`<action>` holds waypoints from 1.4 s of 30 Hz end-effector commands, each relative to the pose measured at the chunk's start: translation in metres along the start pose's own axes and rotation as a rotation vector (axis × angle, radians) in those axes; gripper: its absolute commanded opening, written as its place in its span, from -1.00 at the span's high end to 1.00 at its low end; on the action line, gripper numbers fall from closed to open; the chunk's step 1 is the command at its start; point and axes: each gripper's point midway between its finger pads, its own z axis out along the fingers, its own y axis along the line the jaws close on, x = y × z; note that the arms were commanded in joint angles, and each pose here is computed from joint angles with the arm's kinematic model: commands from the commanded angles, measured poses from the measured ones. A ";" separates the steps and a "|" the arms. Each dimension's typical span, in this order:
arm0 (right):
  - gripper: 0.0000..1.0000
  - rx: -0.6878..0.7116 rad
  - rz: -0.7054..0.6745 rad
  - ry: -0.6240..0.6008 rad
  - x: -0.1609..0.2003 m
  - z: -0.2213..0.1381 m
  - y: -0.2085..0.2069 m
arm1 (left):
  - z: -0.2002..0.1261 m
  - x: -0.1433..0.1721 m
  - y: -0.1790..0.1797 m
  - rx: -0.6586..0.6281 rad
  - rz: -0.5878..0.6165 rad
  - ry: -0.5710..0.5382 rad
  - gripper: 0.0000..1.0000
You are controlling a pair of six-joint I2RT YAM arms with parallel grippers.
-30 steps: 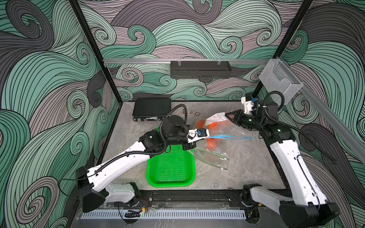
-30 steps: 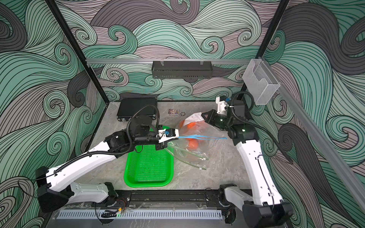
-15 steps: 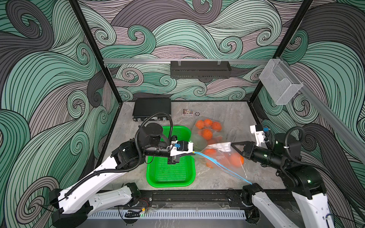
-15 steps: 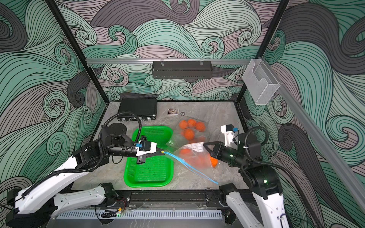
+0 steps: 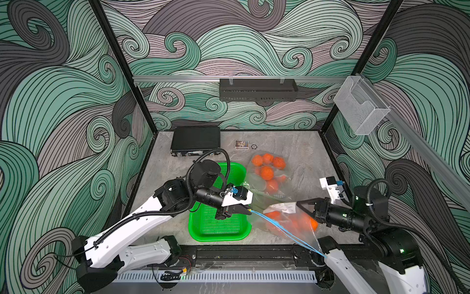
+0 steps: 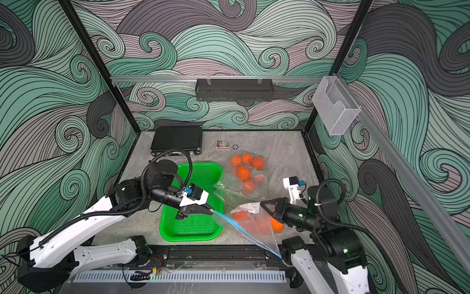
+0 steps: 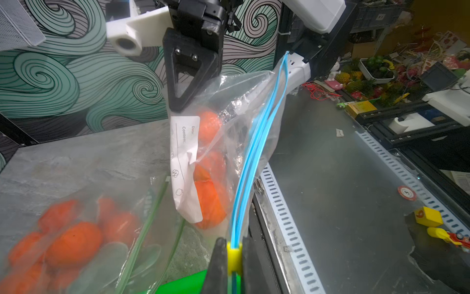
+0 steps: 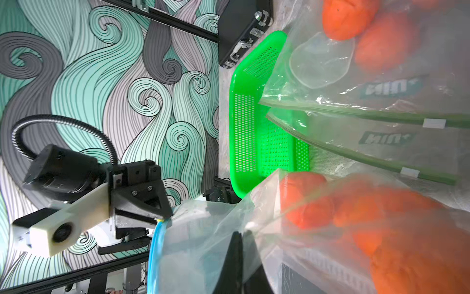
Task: Open the zip-top bag and take out the orange
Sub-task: Adjust the zipper food storage bag at the center of the board.
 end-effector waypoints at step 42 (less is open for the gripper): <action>1.00 0.230 -0.192 -0.435 -0.180 0.091 -0.078 | 0.040 0.057 0.231 -0.410 -0.011 0.103 0.76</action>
